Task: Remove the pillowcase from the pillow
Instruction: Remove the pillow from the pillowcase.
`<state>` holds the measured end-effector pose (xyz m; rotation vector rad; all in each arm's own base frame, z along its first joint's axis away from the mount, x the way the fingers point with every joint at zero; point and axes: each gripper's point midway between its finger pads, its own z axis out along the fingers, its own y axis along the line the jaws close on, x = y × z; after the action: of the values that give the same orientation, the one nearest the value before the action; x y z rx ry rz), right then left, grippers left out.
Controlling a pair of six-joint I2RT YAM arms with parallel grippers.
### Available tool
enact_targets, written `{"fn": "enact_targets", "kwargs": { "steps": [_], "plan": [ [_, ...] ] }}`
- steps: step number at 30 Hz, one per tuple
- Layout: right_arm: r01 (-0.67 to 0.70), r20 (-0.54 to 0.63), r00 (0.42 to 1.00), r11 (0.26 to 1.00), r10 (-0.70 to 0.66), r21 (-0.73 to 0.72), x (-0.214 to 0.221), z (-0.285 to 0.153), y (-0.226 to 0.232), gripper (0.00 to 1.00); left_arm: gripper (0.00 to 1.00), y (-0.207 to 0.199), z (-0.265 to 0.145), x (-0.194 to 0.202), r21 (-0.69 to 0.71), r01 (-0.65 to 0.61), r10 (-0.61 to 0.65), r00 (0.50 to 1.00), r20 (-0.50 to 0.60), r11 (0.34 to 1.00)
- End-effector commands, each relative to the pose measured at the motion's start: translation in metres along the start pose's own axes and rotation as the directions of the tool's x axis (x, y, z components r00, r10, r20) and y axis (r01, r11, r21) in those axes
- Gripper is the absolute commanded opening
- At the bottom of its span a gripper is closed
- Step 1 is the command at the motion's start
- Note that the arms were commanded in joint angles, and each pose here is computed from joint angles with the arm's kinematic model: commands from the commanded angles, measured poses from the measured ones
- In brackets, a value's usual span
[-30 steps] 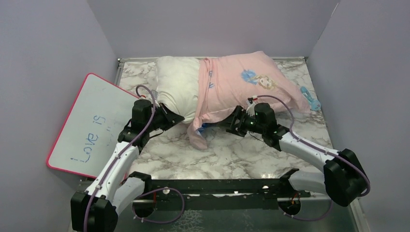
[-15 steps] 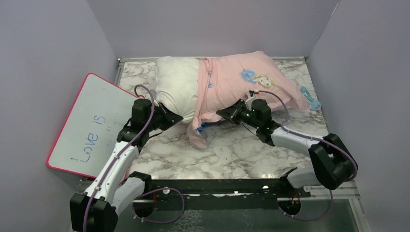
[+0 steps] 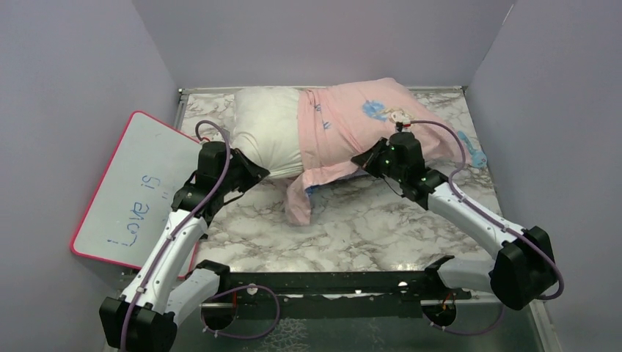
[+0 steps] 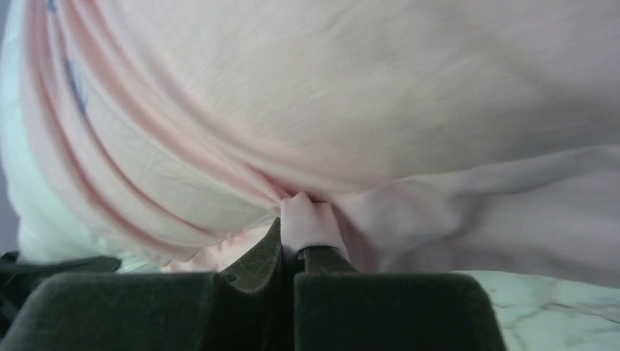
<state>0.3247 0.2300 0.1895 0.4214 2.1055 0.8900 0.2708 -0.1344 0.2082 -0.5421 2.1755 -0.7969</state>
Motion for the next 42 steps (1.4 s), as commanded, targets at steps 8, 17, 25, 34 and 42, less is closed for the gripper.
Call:
{"fn": "enact_targets", "kwargs": {
  "steps": [8, 17, 25, 34, 42],
  "plan": [
    [0.081, -0.141, 0.987, 0.996, -0.076, 0.031, -0.008, -0.013, -0.035, 0.1, 0.0, 0.009, -0.004, -0.021, -0.032, -0.072, 0.074, 0.994, 0.074, 0.997],
    [-0.2, -0.33, 0.94, 0.929, 0.091, -0.313, 0.048, -0.026, 0.019, 0.69, 0.0, -0.008, -0.004, -0.013, 0.069, -0.048, 0.045, 0.998, 0.039, 0.997],
    [-0.245, -0.355, 0.928, 0.902, 0.112, -0.355, 0.079, -0.004, 0.05, 0.71, 0.0, -0.016, -0.004, -0.009, 0.111, -0.029, 0.028, 1.0, 0.015, 0.993],
    [-0.226, -0.277, 0.949, 0.933, 0.148, -0.278, 0.067, 0.022, 0.043, 0.36, 0.0, -0.017, -0.008, -0.007, 0.12, -0.014, 0.012, 1.0, 0.012, 0.993],
    [-0.114, -0.059, 0.992, 0.993, 0.111, -0.043, 0.016, 0.007, -0.019, 0.0, 0.0, -0.007, -0.008, -0.012, 0.057, -0.041, 0.039, 0.999, 0.033, 0.998]
  ]
}}
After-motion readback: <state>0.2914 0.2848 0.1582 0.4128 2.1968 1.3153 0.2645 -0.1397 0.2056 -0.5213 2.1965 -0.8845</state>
